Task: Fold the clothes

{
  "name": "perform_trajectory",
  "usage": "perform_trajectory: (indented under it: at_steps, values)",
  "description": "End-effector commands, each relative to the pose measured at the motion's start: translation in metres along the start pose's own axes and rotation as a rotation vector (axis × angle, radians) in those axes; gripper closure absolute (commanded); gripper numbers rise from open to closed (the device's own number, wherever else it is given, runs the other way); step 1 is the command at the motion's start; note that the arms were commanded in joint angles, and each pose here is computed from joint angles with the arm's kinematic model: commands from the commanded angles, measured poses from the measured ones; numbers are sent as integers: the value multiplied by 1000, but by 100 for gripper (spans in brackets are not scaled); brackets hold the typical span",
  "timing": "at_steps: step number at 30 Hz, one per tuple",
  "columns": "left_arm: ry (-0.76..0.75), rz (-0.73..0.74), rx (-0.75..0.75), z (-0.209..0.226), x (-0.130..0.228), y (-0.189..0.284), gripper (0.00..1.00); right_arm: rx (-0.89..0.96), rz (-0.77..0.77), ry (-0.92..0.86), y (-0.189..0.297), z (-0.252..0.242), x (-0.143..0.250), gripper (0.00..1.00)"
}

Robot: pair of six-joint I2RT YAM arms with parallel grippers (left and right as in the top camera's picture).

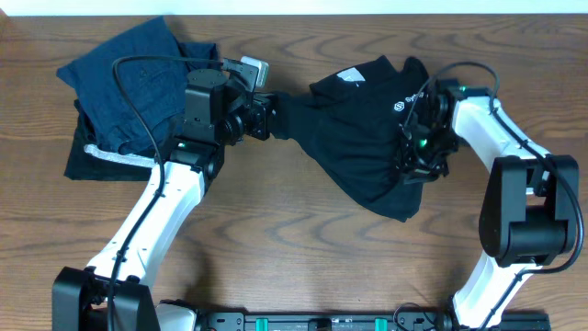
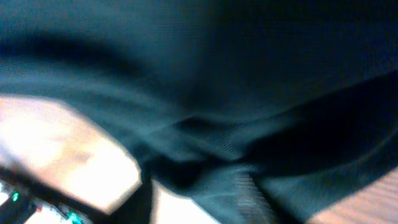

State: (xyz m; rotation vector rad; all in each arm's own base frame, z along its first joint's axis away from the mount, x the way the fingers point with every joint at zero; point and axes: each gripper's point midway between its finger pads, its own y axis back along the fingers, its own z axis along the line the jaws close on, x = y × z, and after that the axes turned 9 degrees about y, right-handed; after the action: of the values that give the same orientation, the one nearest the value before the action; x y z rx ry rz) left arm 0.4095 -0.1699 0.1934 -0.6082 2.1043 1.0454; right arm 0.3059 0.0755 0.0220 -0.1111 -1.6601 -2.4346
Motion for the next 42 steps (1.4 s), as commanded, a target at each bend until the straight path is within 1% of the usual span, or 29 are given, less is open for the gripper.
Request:
perform_trajectory:
  at_steps: [1, 4, 7, 10, 16, 21, 23, 26, 27, 28, 31, 35, 38, 41, 42]
  values:
    - [1, -34, -79, 12, -9, 1, 94, 95, 2, -117, -5, -27, 5, 78]
    - [7, -32, -135, 22, -7, 2, 94, 181, -34, -169, -6, -51, 1, 83]
    - [15, -15, -162, 28, -2, 0, 94, 201, -125, -167, -7, -64, -18, 87]
    - [26, 16, -169, 32, 7, -3, 94, 206, -253, -141, 0, -70, -49, 87]
    - [51, 88, -190, 41, 27, -11, 94, 217, -538, -70, 28, -73, -114, 87]
    - [56, 102, -194, 44, 32, -14, 94, 228, -682, -7, 49, -70, -145, 85]
    - [54, 99, -193, 44, 31, -14, 94, 246, -713, 41, 62, -69, -153, 82]
    - [53, 96, -193, 44, 30, -15, 94, 228, -705, 32, 91, -67, -149, 71]
    - [53, 96, -193, 44, 30, -15, 94, 226, -692, 11, 104, -69, -143, 65]
    - [53, 96, -193, 44, 30, -15, 94, 226, -674, -16, 117, -72, -134, 59]
    - [53, 96, -193, 44, 30, -15, 94, 208, -606, -101, 142, -85, -104, 50]
    - [54, 99, -194, 44, 31, -14, 94, 119, -497, -215, 137, -101, -63, 47]
    - [54, 98, -193, 44, 30, -15, 94, -34, -456, -249, 112, -94, -51, 47]
    - [54, 96, -193, 44, 30, -15, 94, -191, -424, -245, 78, -77, -41, 48]
    - [54, 96, -193, 44, 30, -15, 94, -209, -419, -240, 71, -74, -39, 48]
